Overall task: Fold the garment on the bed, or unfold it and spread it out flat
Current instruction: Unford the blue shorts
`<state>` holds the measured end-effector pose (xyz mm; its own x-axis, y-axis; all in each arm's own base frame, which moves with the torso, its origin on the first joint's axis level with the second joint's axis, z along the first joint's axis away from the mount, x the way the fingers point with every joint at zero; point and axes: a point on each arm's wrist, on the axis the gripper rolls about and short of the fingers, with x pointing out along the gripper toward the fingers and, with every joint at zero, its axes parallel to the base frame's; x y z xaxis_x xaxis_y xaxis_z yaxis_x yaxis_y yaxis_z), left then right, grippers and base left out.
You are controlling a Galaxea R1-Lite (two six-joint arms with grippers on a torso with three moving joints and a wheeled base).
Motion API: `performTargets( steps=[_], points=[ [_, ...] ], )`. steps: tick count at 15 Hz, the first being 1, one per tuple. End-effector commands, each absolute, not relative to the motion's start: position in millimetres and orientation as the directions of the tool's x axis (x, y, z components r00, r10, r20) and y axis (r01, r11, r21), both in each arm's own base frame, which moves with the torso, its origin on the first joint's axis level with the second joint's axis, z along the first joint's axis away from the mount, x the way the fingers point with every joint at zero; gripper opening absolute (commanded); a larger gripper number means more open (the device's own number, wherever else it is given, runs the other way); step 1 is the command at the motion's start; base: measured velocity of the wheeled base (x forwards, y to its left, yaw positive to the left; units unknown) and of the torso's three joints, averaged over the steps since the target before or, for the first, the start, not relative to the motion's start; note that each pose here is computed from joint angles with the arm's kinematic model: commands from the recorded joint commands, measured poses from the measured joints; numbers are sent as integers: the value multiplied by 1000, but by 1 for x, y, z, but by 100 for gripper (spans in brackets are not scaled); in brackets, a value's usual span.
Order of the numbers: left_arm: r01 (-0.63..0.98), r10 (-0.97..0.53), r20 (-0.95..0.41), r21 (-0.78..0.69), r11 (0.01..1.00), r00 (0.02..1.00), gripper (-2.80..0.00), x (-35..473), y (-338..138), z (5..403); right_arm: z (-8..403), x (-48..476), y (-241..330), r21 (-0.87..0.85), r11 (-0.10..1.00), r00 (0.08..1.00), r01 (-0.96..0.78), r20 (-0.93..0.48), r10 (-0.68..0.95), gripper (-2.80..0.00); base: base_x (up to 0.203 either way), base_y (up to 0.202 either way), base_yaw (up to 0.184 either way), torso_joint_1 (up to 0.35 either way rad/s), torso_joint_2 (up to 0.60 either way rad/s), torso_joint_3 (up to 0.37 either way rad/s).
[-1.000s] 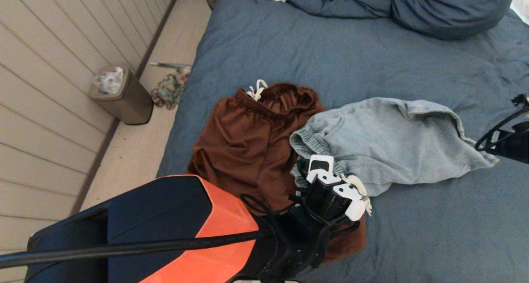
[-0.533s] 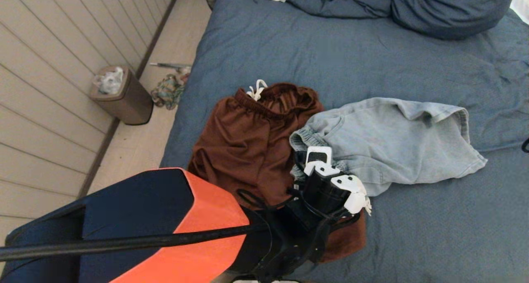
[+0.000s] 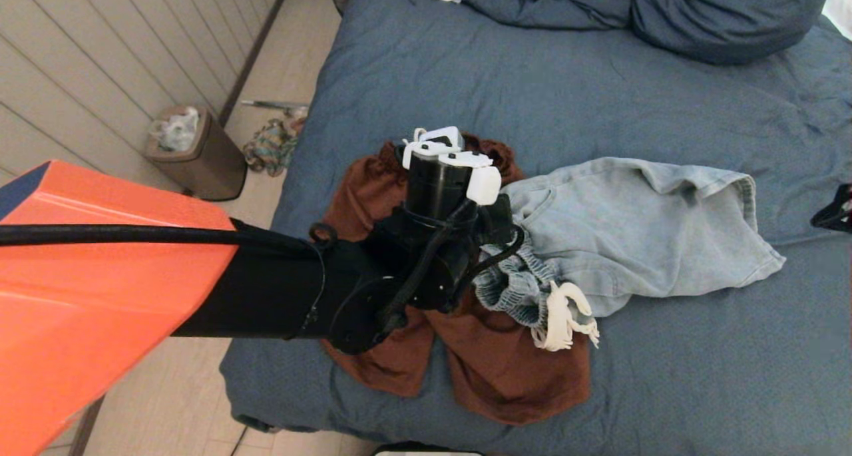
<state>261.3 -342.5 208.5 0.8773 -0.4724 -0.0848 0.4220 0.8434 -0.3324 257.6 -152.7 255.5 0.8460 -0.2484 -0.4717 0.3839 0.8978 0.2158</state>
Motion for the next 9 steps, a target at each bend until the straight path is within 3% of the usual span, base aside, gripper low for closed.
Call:
performTargets(
  steps=[1, 4, 5, 9],
  points=[
    [401, -453, -94, -332, 854, 886, -280, 276, -352, 195, 269, 254, -131, 216, 913, 870, 347, -438, -227, -280, 0, 0, 0, 0, 0, 0],
    [390, -445, -120, -319, 864, 888, -280, 292, -374, 170, 283, 242, -121, 197, 911, 872, 362, -416, -257, -280, 0, 0, 0, 0, 0, 0],
    [379, -434, -127, -314, 870, 892, -280, 294, -376, 165, 285, 240, -116, 174, 910, 864, 377, -421, -278, 0, 0, 0, 0, 0, 0, 0],
    [375, -430, -146, -300, 877, 891, -280, 295, -377, 158, 283, 247, -107, 162, 920, 866, 356, -426, -260, 0, 0, 0, 0, 0, 0, 0]
  ],
)
